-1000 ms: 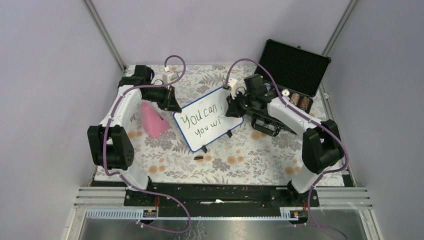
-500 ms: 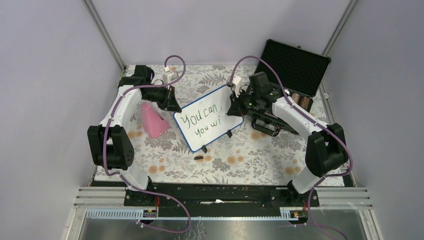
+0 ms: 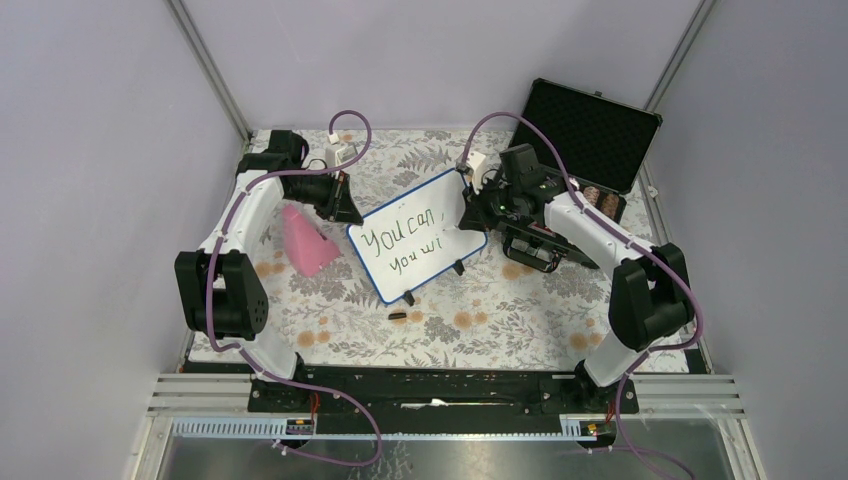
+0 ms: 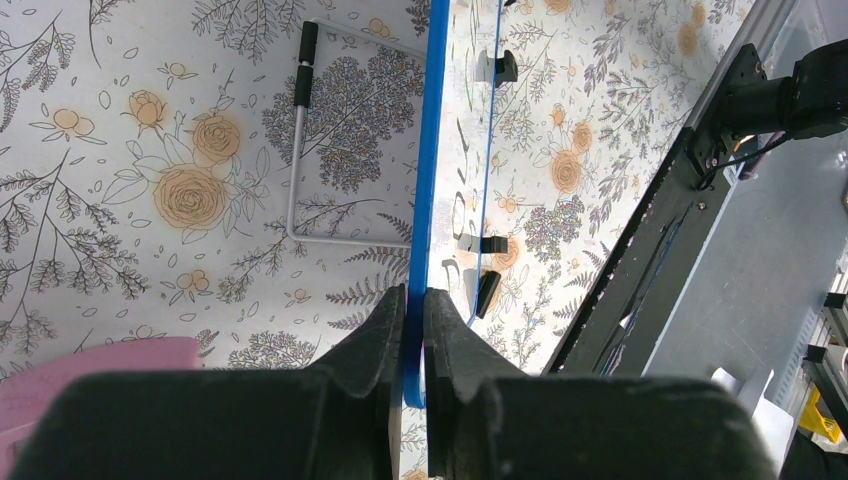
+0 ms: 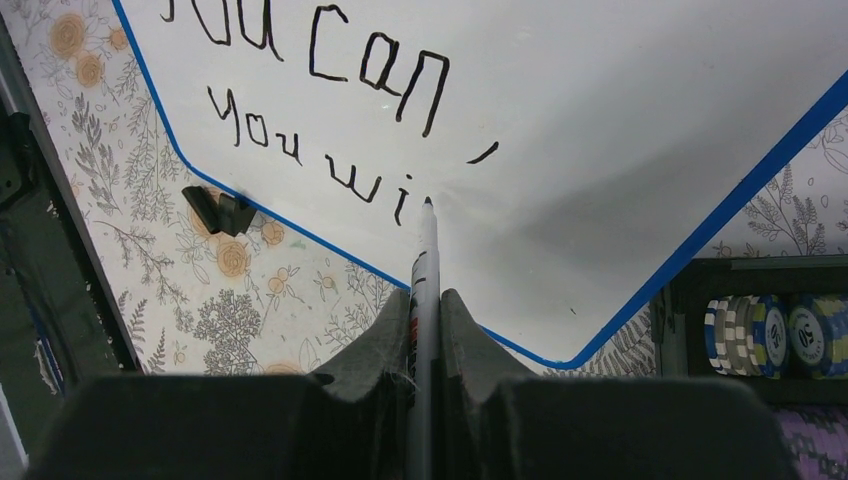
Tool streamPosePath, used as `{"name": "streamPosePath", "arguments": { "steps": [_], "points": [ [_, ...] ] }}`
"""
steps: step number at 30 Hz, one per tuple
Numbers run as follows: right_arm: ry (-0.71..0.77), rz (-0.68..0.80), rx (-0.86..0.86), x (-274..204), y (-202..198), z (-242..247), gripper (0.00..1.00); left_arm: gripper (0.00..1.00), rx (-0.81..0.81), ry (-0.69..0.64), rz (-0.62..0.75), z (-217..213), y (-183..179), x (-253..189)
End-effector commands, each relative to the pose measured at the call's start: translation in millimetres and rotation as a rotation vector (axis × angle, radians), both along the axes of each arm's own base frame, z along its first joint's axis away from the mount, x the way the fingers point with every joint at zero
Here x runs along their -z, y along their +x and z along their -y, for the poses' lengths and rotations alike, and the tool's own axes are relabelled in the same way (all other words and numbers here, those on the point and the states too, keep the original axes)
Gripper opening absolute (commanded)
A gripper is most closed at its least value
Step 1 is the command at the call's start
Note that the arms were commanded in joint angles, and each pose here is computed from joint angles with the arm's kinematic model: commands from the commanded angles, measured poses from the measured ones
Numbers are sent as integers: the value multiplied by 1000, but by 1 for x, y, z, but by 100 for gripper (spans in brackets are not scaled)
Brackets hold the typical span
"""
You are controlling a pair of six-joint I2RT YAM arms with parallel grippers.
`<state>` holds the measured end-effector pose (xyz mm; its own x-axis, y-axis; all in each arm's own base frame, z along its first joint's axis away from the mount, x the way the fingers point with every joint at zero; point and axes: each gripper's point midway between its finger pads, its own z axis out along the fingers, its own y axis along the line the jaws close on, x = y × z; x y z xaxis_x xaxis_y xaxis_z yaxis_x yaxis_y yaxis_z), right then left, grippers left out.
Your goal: Write a sentence on the whiteboard
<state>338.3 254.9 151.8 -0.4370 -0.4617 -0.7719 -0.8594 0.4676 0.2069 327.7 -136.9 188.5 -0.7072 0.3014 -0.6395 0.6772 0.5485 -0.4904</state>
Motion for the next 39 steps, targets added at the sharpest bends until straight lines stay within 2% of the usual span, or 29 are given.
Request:
{"name": "streamPosePath", "arguments": {
  "steps": [1, 24, 39],
  "points": [
    [3, 36, 2, -5, 9, -1, 0, 0, -3, 53, 71, -4, 9, -3],
    [23, 40, 13, -8, 19, -8, 0, 0, -2, 56, 72, -4, 8, -2],
    [-6, 4, 11, 13, 14, -3, 0, 0, -3, 58, 64, -4, 9, 1]
  ]
}}
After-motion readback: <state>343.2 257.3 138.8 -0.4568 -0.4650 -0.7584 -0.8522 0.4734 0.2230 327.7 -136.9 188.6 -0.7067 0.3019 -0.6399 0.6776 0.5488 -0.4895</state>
